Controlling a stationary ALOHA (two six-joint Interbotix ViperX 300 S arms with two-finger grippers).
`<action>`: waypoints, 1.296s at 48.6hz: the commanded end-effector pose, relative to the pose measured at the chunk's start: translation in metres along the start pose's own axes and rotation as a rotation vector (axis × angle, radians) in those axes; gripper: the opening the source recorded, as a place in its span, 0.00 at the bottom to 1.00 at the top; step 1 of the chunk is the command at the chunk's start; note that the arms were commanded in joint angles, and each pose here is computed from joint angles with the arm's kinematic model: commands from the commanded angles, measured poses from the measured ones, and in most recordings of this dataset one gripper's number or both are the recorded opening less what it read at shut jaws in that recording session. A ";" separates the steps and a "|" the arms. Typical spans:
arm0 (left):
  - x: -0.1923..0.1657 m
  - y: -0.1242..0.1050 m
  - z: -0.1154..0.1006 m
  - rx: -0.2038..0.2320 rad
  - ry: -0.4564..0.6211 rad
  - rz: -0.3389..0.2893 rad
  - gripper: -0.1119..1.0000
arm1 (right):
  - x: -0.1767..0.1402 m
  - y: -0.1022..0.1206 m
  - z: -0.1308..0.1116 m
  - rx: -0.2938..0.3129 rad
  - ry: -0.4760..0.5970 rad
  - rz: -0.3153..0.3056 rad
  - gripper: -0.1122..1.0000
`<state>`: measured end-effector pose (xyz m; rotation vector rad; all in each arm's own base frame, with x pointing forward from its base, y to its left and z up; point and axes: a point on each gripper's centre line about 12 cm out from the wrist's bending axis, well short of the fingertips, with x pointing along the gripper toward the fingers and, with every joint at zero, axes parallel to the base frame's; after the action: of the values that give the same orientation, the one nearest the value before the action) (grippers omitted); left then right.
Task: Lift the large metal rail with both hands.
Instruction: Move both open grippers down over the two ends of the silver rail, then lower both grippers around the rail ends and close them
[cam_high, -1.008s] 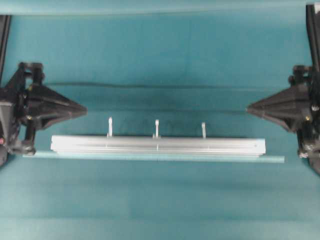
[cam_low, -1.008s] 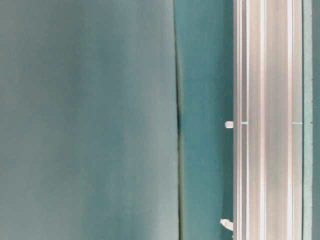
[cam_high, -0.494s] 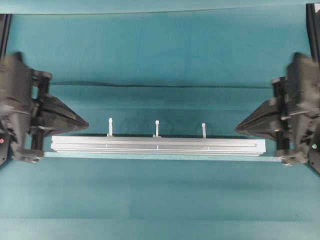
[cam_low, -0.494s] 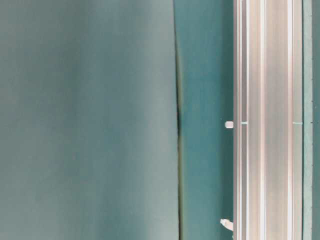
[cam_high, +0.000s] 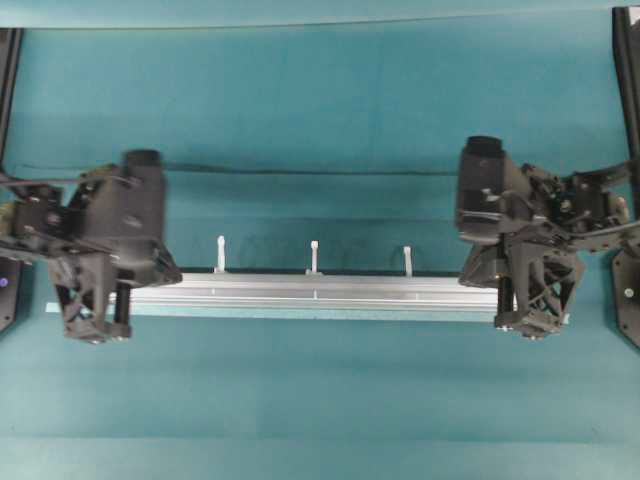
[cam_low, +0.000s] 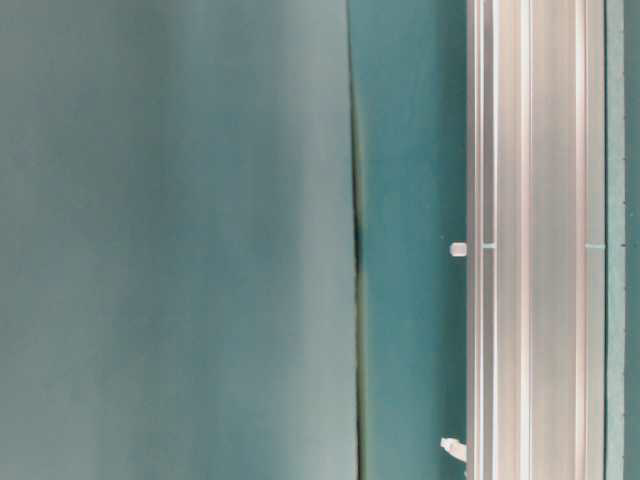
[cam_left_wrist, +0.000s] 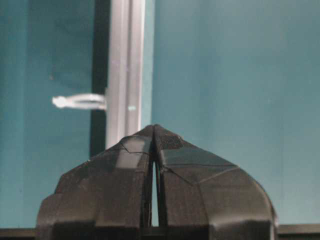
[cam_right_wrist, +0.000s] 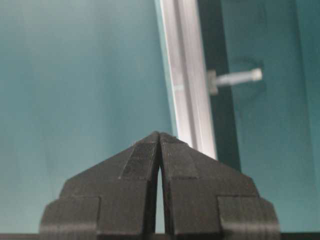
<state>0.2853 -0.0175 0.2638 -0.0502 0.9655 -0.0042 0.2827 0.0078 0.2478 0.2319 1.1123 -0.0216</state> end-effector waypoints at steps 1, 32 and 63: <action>-0.003 -0.002 0.012 0.016 -0.003 0.000 0.09 | -0.001 0.001 0.004 -0.010 0.029 -0.007 0.16; 0.011 0.000 0.007 0.028 0.102 0.014 0.86 | 0.011 -0.001 -0.011 -0.065 0.126 -0.012 0.45; 0.049 0.006 -0.025 0.022 0.204 0.026 0.97 | 0.064 -0.010 -0.011 -0.117 0.153 -0.078 1.00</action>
<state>0.2899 -0.0134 0.2109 -0.0212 1.1870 0.0078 0.2973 0.0050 0.1928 0.0930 1.2609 -0.0113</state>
